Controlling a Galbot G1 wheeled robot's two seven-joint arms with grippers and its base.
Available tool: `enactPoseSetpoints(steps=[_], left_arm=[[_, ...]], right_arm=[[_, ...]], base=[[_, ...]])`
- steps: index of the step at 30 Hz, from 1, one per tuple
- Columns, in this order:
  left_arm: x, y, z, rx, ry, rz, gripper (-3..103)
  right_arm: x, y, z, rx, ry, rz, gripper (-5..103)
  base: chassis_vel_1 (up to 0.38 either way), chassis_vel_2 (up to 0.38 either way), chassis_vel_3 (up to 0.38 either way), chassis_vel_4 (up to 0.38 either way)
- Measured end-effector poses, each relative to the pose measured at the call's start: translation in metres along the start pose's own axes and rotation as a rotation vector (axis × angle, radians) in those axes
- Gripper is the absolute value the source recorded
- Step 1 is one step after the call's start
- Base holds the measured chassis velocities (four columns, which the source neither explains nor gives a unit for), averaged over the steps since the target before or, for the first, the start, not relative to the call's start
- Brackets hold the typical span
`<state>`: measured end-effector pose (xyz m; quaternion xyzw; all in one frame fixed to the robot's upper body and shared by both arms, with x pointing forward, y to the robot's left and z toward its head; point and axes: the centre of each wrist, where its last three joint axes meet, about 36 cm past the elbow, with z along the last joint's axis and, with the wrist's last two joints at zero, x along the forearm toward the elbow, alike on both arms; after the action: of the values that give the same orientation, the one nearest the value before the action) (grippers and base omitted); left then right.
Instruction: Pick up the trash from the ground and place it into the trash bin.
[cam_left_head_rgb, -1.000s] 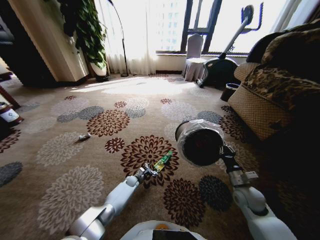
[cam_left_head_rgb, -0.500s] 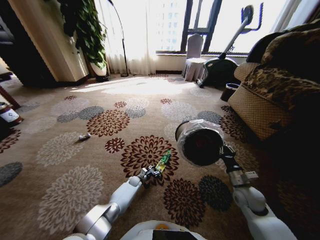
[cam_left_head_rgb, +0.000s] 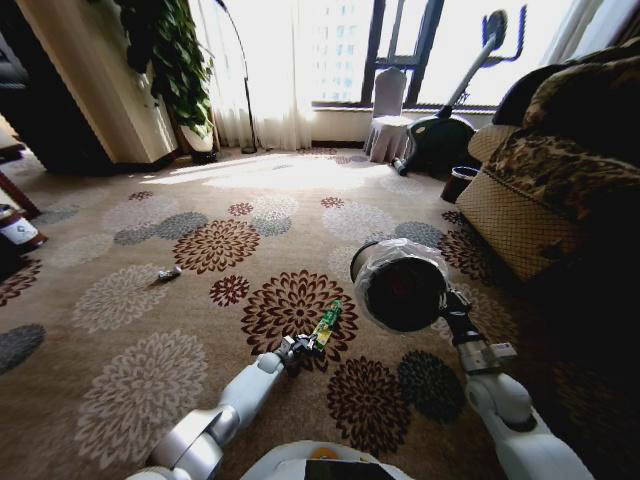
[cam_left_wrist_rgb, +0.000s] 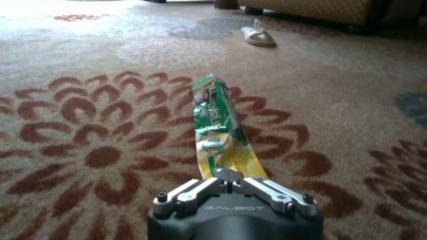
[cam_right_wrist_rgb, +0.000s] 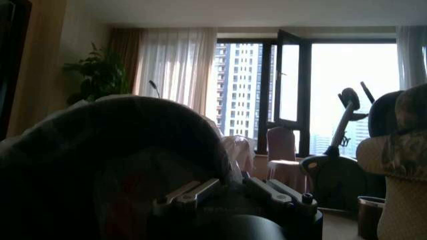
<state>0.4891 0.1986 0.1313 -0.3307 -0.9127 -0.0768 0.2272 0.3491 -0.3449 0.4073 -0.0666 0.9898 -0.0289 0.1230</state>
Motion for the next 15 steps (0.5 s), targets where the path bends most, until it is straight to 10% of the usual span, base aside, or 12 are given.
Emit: enactPoseSetpoints(steps=[15], left_arm=[[0.0003, 0.0000, 0.0000, 0.000, 0.000, -0.001, 0]], right_arm=[[0.0000, 0.0000, 0.0000, 0.000, 0.000, 0.000, 0]], base=[[0.000, 0.000, 0.000, 0.000]])
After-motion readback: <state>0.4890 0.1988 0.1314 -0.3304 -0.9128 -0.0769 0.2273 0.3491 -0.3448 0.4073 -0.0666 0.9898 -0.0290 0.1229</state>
